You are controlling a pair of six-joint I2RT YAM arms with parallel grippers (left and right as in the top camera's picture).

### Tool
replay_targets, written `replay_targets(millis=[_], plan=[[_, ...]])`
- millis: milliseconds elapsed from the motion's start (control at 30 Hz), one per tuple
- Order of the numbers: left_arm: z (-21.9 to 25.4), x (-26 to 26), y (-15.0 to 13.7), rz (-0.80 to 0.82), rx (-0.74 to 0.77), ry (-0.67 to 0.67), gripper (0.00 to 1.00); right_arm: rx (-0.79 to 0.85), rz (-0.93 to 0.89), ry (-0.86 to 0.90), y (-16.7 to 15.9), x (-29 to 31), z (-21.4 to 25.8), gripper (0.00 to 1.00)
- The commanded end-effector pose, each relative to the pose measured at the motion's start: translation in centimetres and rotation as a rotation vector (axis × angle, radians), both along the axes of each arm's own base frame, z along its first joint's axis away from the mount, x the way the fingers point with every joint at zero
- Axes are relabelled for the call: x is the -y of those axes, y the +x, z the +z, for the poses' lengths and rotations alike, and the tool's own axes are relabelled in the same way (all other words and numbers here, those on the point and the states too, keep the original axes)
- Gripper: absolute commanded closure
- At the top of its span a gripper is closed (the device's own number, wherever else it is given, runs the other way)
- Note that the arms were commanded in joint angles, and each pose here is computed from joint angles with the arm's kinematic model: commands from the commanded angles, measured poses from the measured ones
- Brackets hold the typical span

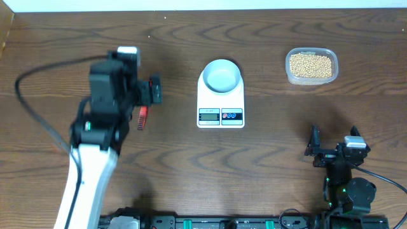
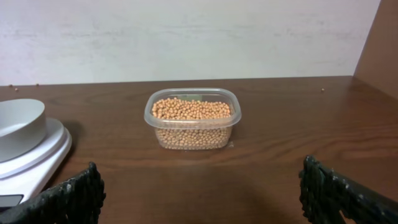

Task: Scoop item into bowl and weigh 50g on scale
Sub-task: 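Reach the left gripper to the red scoop handle and grasp it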

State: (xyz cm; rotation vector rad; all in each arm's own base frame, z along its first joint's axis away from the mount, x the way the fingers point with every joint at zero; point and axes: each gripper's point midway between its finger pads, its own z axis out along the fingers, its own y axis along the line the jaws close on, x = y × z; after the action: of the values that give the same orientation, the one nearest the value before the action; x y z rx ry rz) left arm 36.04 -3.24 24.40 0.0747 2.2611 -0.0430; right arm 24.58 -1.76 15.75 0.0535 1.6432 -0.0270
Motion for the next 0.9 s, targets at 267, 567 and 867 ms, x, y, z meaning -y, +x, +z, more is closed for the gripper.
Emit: replay_targets(millis=[267,567,867], plan=[[-6.2,-1.1,4.7,-0.149,-0.246,-0.137,0.02,0.000,-0.009,-0.012,0.0,0.2,0.0,0.01],[-12.1,-5.7,5.6,-0.044,-0.375,-0.222,0.02,0.000,-0.009,-0.012,0.0,0.2,0.0,0.01],[-18.2,-5.8,6.2,-0.041,-0.490,-0.237,0.29,0.000,-0.009,-0.012,0.0,0.2,0.0,0.01]])
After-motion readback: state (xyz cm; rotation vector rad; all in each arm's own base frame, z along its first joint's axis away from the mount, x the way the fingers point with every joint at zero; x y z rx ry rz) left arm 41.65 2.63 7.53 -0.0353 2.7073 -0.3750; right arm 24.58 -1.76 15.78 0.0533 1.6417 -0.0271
